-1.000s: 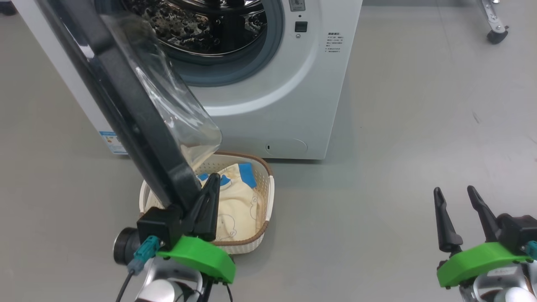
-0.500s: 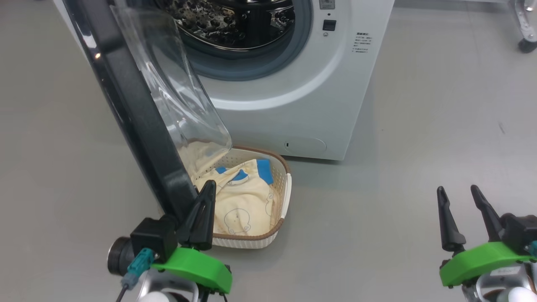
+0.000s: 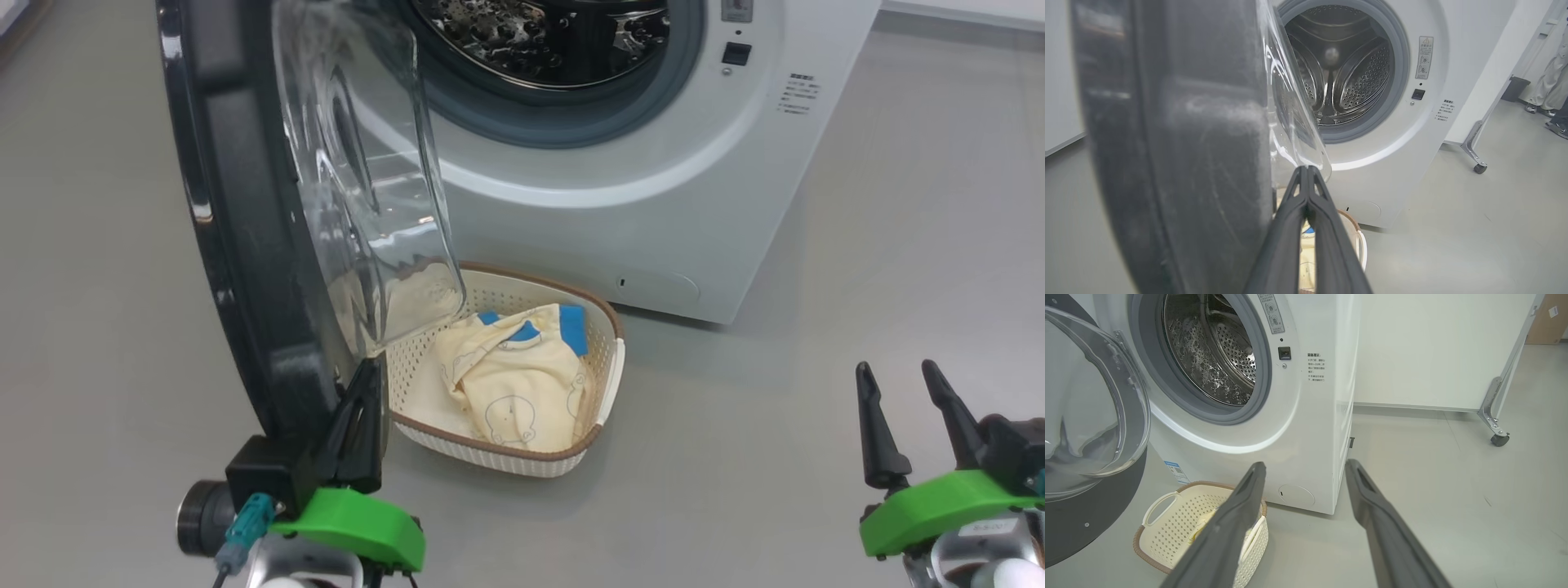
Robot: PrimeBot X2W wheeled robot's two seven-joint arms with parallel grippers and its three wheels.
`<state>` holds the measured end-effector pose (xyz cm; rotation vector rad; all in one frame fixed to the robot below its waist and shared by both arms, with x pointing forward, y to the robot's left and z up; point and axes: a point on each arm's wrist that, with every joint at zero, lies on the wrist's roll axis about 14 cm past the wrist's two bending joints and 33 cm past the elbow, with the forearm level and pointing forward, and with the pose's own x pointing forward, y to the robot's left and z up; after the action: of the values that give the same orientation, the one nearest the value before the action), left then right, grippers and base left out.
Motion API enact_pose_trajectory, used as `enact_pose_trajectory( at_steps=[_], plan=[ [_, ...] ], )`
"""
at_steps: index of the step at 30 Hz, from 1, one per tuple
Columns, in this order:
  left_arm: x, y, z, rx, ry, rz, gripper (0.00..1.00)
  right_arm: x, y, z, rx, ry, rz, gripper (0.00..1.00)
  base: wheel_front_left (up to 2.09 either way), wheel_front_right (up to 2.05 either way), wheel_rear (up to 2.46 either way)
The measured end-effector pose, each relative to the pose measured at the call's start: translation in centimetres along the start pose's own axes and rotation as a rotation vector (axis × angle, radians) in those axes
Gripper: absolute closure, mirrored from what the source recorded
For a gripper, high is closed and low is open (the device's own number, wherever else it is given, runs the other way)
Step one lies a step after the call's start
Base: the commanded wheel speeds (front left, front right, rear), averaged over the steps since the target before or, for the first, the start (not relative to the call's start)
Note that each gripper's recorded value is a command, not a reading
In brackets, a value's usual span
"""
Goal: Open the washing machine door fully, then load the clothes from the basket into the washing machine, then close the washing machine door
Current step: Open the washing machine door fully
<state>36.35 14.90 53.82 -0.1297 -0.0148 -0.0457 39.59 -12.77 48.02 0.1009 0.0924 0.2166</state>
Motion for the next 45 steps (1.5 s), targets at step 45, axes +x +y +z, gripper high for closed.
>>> enact_pose_trajectory(
  at_steps=[45],
  plan=[
    [-3.5, 17.2, -0.2, 0.109, 0.011, 0.465, 1.00, 1.0, 1.9, 0.1, -0.010, 0.014, 0.060, 0.00, 0.00, 0.00, 0.00]
  ],
)
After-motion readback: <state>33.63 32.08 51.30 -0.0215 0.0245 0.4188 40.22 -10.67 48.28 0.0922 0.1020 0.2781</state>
